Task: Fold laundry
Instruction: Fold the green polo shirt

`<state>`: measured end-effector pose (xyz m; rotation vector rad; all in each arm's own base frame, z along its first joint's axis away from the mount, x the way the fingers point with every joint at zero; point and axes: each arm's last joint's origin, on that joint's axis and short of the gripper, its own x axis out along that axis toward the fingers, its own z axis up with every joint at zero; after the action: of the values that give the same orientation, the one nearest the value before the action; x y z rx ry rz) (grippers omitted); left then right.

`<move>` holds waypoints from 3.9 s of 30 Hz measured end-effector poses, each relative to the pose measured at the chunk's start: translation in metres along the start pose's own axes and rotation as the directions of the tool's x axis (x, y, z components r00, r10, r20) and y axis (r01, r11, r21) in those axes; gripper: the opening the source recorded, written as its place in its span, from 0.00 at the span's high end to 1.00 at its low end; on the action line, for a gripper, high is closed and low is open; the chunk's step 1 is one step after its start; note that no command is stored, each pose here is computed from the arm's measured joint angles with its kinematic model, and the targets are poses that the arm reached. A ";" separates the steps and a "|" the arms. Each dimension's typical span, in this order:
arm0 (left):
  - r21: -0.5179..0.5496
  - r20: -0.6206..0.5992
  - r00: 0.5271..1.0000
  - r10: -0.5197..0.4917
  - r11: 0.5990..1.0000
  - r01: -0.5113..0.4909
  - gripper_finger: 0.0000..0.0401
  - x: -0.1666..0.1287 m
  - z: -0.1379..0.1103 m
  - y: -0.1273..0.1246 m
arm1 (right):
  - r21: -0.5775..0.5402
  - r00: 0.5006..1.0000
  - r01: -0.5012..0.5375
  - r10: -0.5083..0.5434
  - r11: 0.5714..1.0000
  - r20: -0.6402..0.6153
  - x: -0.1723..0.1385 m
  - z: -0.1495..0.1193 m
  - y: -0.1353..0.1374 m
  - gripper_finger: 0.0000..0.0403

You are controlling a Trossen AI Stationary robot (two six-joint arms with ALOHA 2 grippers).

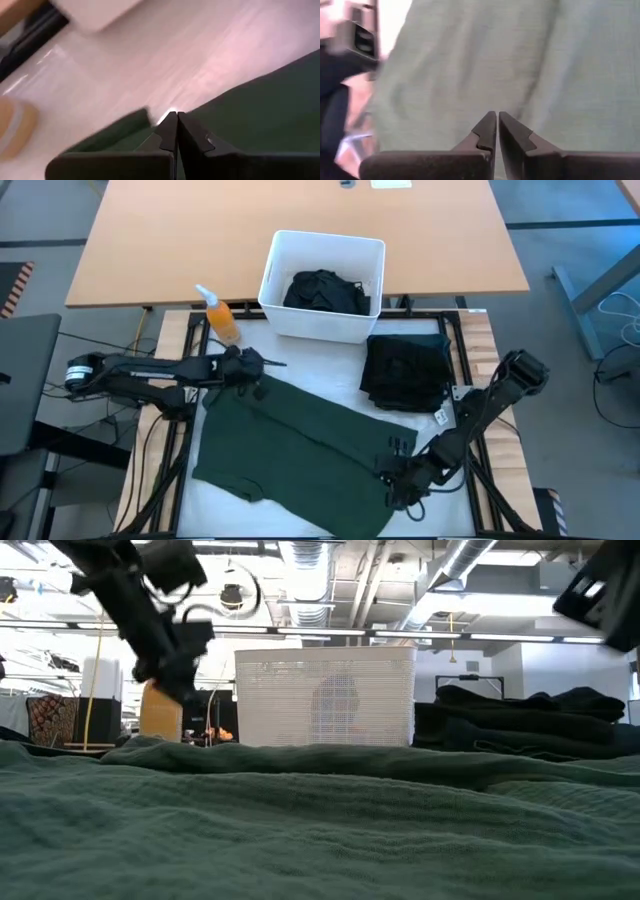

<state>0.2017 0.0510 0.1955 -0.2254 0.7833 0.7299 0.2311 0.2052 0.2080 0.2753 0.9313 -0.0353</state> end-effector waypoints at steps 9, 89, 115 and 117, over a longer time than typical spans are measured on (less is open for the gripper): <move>0.148 -0.109 0.745 -0.658 0.730 0.667 1.00 -0.067 -0.003 -0.017 | -0.211 0.945 -0.254 0.289 0.944 0.156 0.002 -0.013 0.050 0.87; 0.642 -0.521 0.841 -0.146 0.582 0.499 1.00 -0.135 -0.105 -0.113 | -0.193 0.997 -0.072 0.066 0.979 -0.034 0.050 0.003 0.129 0.97; 0.709 -0.241 0.963 0.120 0.700 0.090 1.00 -0.073 0.003 -0.068 | -0.090 0.794 0.547 -0.550 0.832 -0.261 0.004 0.038 0.017 0.97; 0.702 -0.252 0.961 0.114 0.705 0.100 1.00 -0.066 0.004 -0.066 | -0.101 0.768 0.562 -0.563 0.821 -0.305 0.011 0.033 0.008 0.96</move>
<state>0.2163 -0.0295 0.2397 0.3977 1.2873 0.3519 0.2647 0.2060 0.2193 -0.0180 1.3192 -0.5632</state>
